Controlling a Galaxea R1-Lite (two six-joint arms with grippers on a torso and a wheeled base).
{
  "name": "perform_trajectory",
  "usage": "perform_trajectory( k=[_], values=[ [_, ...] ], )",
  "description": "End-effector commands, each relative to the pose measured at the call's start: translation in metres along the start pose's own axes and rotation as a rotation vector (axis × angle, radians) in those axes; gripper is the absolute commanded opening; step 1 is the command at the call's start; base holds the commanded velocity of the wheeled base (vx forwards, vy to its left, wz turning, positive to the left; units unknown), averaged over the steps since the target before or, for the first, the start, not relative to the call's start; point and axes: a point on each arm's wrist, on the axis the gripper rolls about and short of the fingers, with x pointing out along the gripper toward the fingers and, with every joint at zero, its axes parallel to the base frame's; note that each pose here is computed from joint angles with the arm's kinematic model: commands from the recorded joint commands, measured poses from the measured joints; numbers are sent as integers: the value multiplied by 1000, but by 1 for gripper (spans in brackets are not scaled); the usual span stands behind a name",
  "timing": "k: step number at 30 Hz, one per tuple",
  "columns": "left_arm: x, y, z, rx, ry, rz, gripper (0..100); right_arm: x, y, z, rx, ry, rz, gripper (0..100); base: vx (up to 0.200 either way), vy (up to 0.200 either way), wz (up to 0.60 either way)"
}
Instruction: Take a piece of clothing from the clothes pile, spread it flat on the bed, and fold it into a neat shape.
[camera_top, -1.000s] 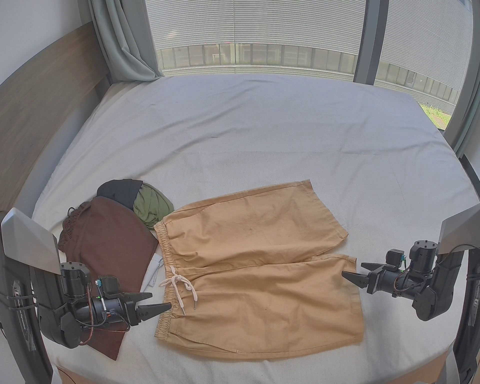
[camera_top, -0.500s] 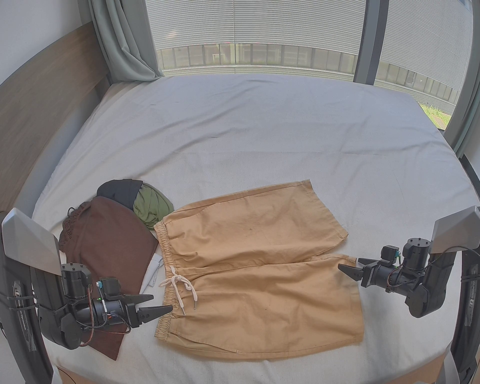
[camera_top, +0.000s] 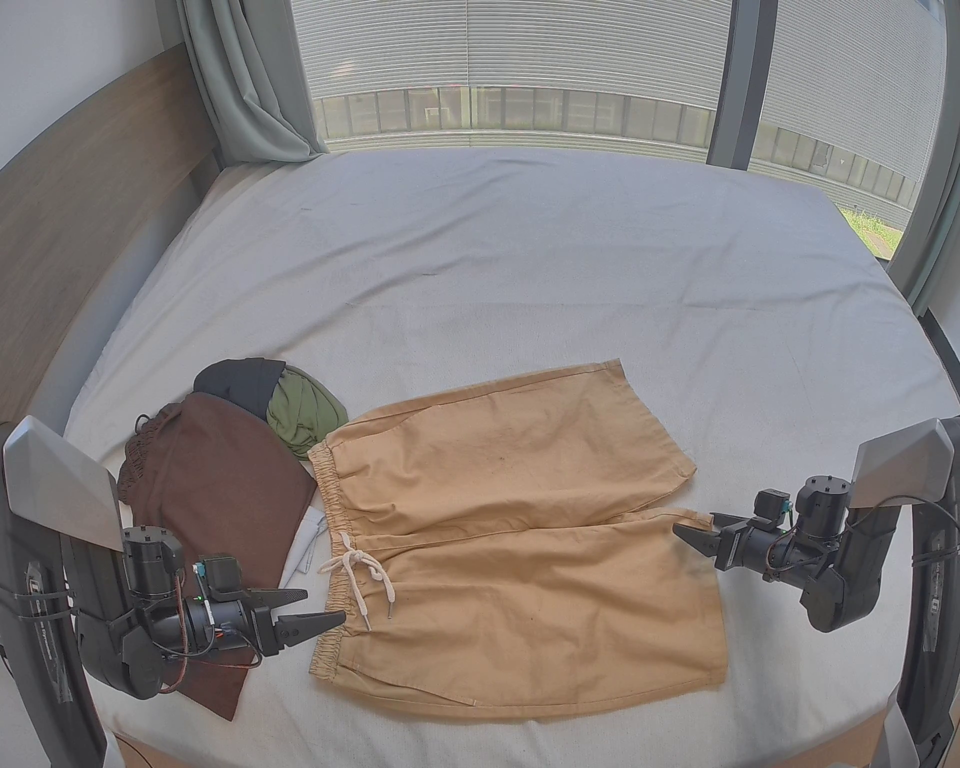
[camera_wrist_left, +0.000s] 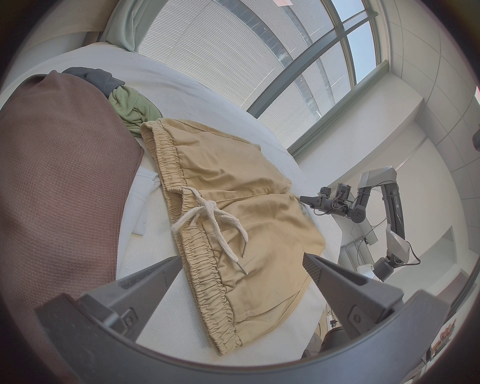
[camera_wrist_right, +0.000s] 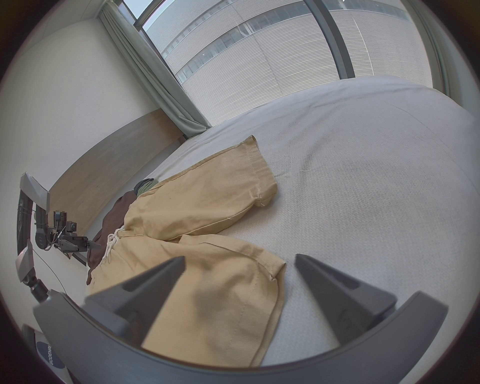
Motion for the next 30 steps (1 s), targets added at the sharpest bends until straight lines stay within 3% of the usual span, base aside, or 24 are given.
perform_trajectory(
  k=[1,12,29,30],
  values=[
    [0,0,0,0,-1,-1,100,2,-2,-2,1,2,-2,0,0,0,0],
    [0,0,0,-1,0,0,100,13,-8,14,-30,-79,-59,0,0,0,0],
    [1,1,0,-1,0,0,100,15,-8,18,4,-94,-54,0,0,0,0],
    [1,1,0,-1,-1,-1,100,15,-7,17,7,-91,-53,100,0,0,0]
  ],
)
